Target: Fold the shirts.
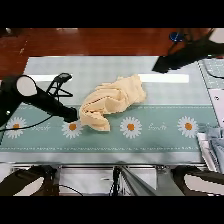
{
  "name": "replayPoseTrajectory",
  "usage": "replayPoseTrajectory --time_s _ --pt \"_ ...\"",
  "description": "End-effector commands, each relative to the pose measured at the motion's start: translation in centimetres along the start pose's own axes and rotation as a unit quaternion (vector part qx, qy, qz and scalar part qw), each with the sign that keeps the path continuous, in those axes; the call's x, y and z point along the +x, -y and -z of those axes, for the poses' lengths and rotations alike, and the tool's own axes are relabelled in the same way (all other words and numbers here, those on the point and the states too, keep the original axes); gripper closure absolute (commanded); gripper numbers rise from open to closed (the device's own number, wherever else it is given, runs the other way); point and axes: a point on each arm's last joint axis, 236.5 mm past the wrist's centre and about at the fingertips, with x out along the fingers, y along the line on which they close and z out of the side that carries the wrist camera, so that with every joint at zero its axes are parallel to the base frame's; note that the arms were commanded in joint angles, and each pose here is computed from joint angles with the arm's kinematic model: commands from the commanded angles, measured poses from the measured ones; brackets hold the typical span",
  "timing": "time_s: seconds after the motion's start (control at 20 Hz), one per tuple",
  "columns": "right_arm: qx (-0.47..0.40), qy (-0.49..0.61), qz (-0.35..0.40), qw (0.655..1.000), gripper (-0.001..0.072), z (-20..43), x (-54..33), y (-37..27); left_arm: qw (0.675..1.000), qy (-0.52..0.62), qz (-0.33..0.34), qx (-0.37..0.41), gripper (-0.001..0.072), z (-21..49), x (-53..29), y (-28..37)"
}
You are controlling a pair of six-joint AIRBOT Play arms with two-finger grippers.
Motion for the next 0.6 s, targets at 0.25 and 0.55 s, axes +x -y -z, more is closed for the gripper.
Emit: replayPoseTrajectory --time_s 0.25,0.55 --pt "0.165 0.025 -0.009 0.986 0.0154 2.2 -1.5 11.5 0.989 0.069 0.100 -0.087 -0.0013 -3.7 5.0 0.7" --pt "0.200 -0.006 -0.053 0.978 0.0154 3.2 2.8 12.0 0.976 0.055 0.156 -0.141 0.0652 -5.2 8.9 1.6"
